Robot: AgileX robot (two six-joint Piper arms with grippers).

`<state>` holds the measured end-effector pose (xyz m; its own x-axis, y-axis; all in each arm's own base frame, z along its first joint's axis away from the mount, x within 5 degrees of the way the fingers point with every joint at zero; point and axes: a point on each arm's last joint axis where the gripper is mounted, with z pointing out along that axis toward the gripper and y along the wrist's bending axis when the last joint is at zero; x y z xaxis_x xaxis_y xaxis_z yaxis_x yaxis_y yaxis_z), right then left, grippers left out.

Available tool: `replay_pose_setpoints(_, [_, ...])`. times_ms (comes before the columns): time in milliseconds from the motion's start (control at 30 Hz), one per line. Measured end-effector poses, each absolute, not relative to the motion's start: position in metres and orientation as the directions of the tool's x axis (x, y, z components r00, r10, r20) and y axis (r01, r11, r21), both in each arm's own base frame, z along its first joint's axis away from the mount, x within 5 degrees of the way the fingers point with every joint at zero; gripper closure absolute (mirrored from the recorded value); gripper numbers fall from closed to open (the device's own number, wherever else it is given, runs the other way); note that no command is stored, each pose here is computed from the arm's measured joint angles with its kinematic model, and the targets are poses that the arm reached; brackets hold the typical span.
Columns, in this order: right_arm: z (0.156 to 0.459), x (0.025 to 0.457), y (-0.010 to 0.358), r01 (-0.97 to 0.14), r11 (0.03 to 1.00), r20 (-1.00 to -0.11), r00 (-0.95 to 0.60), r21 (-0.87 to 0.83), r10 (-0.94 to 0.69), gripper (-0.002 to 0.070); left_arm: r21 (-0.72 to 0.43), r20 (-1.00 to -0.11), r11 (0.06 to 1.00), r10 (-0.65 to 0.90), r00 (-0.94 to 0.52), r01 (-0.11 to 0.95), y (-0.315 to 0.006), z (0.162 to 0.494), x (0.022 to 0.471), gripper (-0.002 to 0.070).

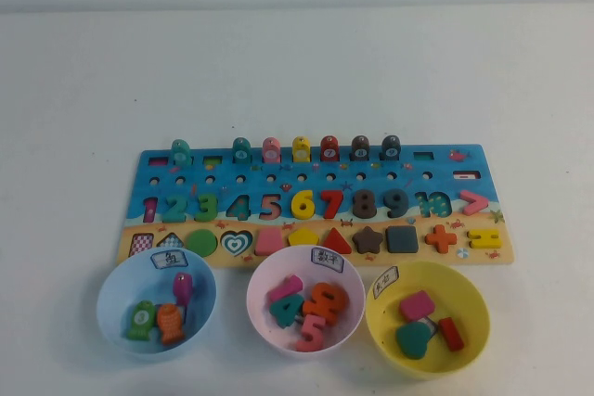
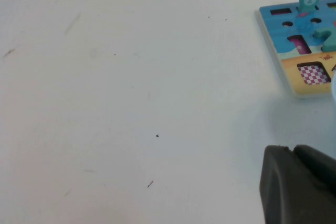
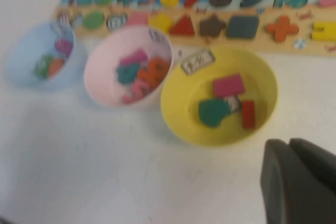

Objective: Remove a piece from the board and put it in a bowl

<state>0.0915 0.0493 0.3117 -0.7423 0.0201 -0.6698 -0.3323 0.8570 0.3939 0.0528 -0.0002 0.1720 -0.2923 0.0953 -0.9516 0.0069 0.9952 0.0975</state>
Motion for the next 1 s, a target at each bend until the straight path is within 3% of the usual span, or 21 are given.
replay_pose_setpoints(167, [0.343, 0.126, 0.054, -0.427, 0.854, -0.541, -0.812, 0.296, -0.218, 0.0695, 0.098, -0.952, 0.995, 0.095, -0.292, 0.007, 0.000, 0.172, 0.053, 0.0679])
replay_pose_setpoints(300, [0.354, 0.163, 0.060, -0.435, 0.884, -0.469, -0.825, 0.172, -0.315, 0.0695, 0.098, -0.952, 0.995, 0.095, -0.292, 0.007, 0.000, 0.172, 0.053, 0.0679])
replay_pose_setpoints(667, [0.329, 0.255, 0.110, -0.490, 0.872, -0.282, -0.840, 0.022, -0.464, 0.0695, 0.098, -0.952, 0.995, 0.095, -0.292, 0.007, 0.000, 0.172, 0.053, 0.0679])
replay_pose_setpoints(1000, [0.298, 0.334, 0.143, -0.531, 0.847, -0.228, -0.825, 0.003, -0.517, 0.0695, 0.098, -0.952, 0.995, 0.095, -0.292, 0.007, 0.000, 0.172, 0.053, 0.0679])
